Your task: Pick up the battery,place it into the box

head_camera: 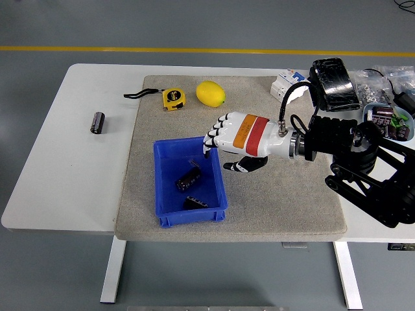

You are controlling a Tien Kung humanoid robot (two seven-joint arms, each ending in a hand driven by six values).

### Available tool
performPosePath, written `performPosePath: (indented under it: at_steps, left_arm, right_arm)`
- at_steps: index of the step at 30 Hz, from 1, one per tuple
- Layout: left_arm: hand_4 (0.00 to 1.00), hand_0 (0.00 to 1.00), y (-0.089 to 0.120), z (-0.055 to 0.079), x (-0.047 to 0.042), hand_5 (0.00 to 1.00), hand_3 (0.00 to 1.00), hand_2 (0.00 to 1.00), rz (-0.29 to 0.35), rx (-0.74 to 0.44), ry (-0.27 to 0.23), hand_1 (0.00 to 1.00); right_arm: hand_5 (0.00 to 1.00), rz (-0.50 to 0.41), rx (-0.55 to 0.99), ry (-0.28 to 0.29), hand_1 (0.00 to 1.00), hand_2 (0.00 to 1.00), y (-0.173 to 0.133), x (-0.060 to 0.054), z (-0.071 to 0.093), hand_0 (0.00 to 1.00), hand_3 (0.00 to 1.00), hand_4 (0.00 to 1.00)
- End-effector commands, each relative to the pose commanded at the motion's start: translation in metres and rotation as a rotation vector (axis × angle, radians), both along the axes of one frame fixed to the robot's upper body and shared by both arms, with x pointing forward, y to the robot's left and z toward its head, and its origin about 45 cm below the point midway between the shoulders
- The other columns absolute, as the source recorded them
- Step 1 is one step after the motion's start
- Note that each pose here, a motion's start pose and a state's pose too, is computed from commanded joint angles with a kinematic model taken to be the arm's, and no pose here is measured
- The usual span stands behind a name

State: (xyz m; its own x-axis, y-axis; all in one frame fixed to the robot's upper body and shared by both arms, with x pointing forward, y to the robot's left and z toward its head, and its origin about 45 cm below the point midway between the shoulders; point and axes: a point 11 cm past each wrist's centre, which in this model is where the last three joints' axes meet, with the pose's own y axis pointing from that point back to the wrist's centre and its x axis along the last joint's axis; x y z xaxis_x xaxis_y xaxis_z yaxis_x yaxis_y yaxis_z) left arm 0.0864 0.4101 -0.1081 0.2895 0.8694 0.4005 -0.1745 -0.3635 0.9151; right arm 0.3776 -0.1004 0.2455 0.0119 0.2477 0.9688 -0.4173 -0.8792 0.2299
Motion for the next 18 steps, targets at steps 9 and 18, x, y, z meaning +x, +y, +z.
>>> performPosePath:
  at_steps: [9, 18]
  left_arm:
    - [0.711, 0.627, 0.000, 0.000, 0.0013, 0.710, 0.708, 0.629, -0.006, 0.002, 0.000, 0.587]
    - [0.711, 0.627, 0.001, 0.001, 0.0026, 0.709, 0.708, 0.630, -0.009, 0.004, -0.002, 0.586]
  right_arm:
    - [0.144, -0.007, -0.025, 0.006, 0.654, 0.667, 0.002, 0.000, -0.007, 0.644, 0.549, 0.617]
    - [0.151, 0.020, -0.037, 0.007, 0.647, 0.671, 0.010, -0.005, -0.010, 0.646, 0.555, 0.614]
